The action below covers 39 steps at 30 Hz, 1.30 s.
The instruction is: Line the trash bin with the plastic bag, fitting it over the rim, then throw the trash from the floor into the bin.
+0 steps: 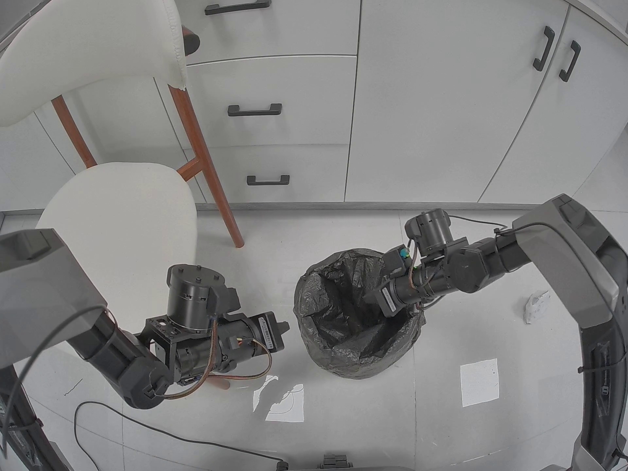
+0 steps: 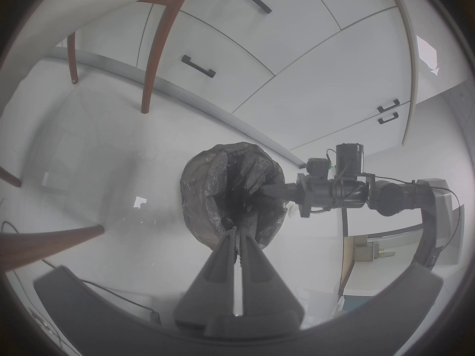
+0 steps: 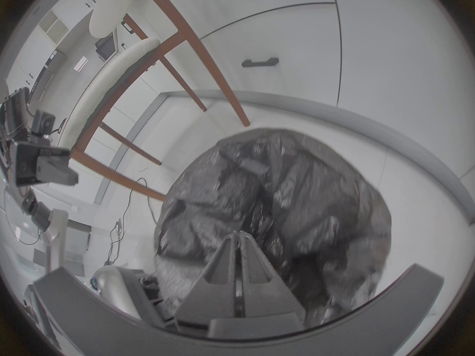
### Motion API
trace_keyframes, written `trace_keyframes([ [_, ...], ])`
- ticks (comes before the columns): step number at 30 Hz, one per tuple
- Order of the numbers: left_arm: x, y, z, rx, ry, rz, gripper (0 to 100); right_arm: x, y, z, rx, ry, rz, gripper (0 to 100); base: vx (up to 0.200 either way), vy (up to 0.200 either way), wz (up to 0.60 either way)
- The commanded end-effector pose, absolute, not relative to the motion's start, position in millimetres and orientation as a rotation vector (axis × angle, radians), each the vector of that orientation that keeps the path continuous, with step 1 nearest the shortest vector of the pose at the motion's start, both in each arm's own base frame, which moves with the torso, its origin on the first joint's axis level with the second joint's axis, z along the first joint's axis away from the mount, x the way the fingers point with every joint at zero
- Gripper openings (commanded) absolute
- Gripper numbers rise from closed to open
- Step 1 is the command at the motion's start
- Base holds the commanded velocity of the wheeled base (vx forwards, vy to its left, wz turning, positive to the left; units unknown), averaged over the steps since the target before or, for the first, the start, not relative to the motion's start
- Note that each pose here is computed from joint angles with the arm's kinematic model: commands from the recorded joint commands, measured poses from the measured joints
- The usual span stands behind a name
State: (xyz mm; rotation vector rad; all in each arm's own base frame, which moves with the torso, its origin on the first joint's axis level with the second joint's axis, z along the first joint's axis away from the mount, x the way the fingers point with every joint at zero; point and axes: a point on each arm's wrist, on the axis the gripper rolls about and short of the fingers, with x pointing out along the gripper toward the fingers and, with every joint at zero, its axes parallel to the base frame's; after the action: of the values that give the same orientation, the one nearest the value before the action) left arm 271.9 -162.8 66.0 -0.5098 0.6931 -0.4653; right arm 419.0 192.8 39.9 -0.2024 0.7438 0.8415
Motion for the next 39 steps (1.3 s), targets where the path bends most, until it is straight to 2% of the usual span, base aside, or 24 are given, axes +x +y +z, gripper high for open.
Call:
trace_keyframes([
  [1,242,-156,76,-0.501,0.707,-0.499,0,357,161,84,-0.194,0.734,0.84,0,0.0,0.0,0.0],
  [5,225,-145,92,-0.549,0.704,-0.569,0,331,148,94,-0.187,0.685,0.823,0,0.0,0.0,0.0],
  [9,213,-138,106,-0.641,0.71,-0.611,0,318,135,105,-0.103,0.673,0.769,0,0.0,0.0,0.0],
  [14,212,-132,115,-0.722,0.702,-0.602,0,294,110,116,0.055,0.692,0.594,0,0.0,0.0,0.0],
  [19,210,-132,108,-0.711,0.733,-0.597,0,265,82,106,0.084,0.686,0.515,0,0.0,0.0,0.0],
  [32,211,-137,103,-0.704,0.767,-0.614,0,235,62,88,0.101,0.66,0.471,0,0.0,-0.2,0.0],
  [33,211,-137,103,-0.704,0.768,-0.615,0,235,60,88,0.102,0.657,0.466,100,0.0,-0.2,0.0],
  [39,212,-141,100,-0.701,0.786,-0.63,0,234,46,85,0.114,0.651,0.416,100,0.0,-0.2,0.0],
])
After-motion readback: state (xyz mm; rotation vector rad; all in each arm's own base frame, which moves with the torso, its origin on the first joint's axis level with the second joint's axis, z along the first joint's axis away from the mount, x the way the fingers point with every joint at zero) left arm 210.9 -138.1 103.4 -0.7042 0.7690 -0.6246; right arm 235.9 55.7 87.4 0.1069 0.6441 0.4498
